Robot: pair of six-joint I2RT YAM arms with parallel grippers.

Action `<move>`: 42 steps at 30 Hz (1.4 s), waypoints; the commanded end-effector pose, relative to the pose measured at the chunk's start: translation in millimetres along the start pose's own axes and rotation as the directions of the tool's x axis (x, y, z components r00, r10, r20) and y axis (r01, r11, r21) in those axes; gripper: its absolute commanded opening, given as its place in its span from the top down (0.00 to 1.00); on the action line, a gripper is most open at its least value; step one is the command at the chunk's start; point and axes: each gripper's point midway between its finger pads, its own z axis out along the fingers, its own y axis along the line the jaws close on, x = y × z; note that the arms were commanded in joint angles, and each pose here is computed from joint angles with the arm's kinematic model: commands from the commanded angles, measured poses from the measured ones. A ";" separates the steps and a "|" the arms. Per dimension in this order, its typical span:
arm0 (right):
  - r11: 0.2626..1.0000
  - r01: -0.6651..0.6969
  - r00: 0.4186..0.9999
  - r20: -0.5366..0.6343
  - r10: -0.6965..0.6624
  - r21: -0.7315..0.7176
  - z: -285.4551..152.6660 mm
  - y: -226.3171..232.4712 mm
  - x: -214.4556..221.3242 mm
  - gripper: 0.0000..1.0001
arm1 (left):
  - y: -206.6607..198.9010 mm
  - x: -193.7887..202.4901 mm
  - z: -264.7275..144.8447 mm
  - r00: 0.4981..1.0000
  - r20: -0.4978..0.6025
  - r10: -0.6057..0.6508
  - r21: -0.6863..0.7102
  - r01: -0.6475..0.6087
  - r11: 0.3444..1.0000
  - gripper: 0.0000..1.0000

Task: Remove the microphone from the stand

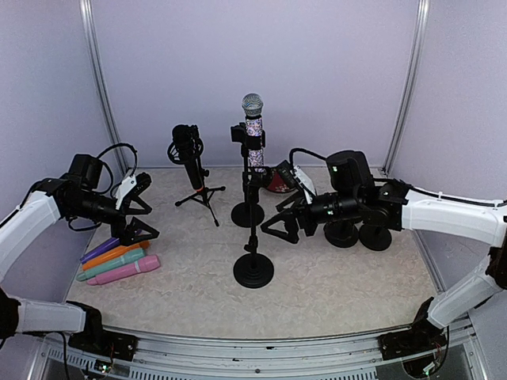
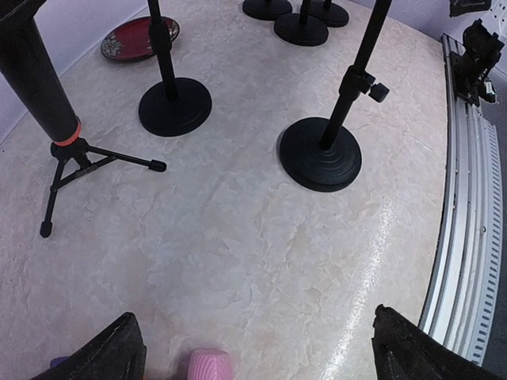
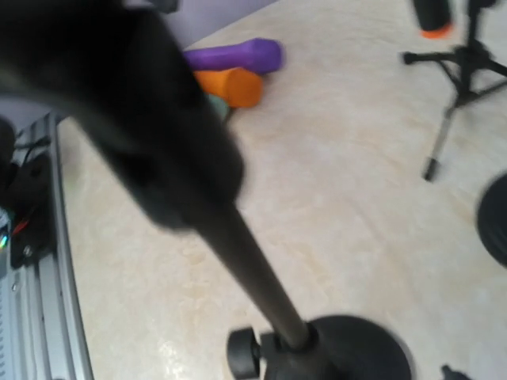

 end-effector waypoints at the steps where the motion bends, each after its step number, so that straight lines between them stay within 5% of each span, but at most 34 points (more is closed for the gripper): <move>1: 0.977 -0.184 0.981 0.080 0.176 0.108 -19.3 -9.5 3.1 0.00 | 3.1 -8.2 -7.3 1.000 0.020 0.016 -0.029 -0.015 0.999 0.03; 6: 0.911 -0.404 0.915 0.056 0.401 0.081 -17.6 11.3 27.0 0.04 | 8.0 -9.1 -8.6 1.000 0.023 0.014 -0.058 -0.013 0.998 0.03; 10: 0.776 -0.631 0.776 0.024 0.630 0.025 -5.6 19.7 43.7 0.12 | 14.2 -12.1 -9.0 0.999 0.035 0.005 -0.088 -0.002 0.996 0.03; 16: 0.613 -0.789 0.613 0.005 0.790 -0.050 20.3 22.9 51.3 0.19 | 16.3 -15.6 -11.8 0.999 0.044 0.019 -0.112 -0.014 0.994 0.03; 21: 0.580 -0.811 0.584 -0.032 0.811 -0.081 53.3 29.7 47.5 0.22 | 14.5 -19.5 -16.7 0.998 0.050 0.029 -0.121 -0.023 0.992 0.03; 42: 0.457 -0.888 0.449 0.117 0.886 -0.054 69.9 -9.9 52.2 0.79 | 9.7 -13.7 -20.8 0.998 0.039 0.051 -0.142 -0.045 0.989 0.03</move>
